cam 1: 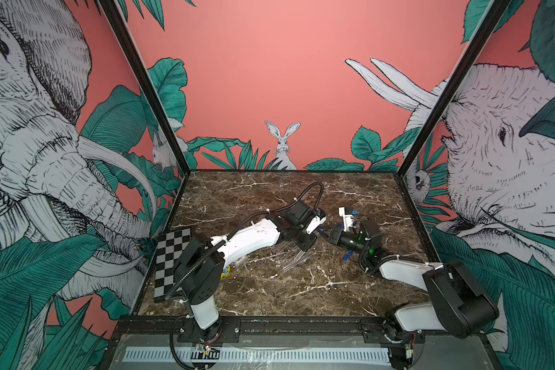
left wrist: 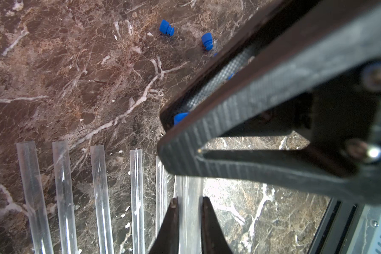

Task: Remove stoppers from test tubes
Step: Open the stopper on the test tube.

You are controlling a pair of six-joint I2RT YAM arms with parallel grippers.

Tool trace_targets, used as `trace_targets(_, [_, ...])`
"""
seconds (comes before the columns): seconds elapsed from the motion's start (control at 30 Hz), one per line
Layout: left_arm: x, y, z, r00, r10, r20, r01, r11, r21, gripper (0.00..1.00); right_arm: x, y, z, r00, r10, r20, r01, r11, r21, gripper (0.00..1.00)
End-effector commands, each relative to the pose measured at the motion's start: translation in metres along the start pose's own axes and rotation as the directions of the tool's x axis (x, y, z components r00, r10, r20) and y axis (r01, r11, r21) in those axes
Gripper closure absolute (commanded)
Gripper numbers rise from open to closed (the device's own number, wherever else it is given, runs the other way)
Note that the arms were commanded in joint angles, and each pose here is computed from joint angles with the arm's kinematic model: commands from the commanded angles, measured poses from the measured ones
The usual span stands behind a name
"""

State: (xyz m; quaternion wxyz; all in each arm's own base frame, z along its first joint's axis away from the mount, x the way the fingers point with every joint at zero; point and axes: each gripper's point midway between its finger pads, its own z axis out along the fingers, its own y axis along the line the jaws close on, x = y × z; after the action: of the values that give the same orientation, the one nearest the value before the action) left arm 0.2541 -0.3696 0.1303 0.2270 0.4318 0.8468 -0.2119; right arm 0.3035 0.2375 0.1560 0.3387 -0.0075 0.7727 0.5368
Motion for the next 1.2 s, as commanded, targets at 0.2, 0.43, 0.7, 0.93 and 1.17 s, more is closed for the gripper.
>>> trace_targets(0.2, [-0.007,-0.001,-0.011,1.0,0.005,0.028,-0.004,1.0,-0.009,0.85,-0.017,0.026,0.002,0.998,-0.032,0.052,0.037,0.996,-0.087,0.86])
trace_targets(0.43, [0.002,0.004,-0.01,1.0,0.012,0.002,-0.012,0.999,-0.033,0.85,-0.021,0.029,0.001,0.997,-0.018,0.069,0.024,0.995,-0.096,0.88])
trace_targets(0.7, [0.014,0.009,-0.008,0.999,0.015,-0.029,-0.017,0.998,-0.06,0.85,-0.031,0.039,-0.004,0.994,0.005,0.108,0.007,0.994,-0.112,0.88])
trace_targets(0.93, [0.027,0.014,-0.003,0.998,0.019,-0.066,-0.025,0.996,-0.083,0.85,-0.038,0.045,-0.006,0.992,0.003,0.125,0.011,0.994,-0.106,0.88])
trace_targets(1.17, [0.044,0.021,0.0,0.992,0.023,-0.121,-0.037,0.993,-0.112,0.85,-0.036,0.038,-0.014,0.992,-0.082,0.094,0.08,0.997,0.018,0.89])
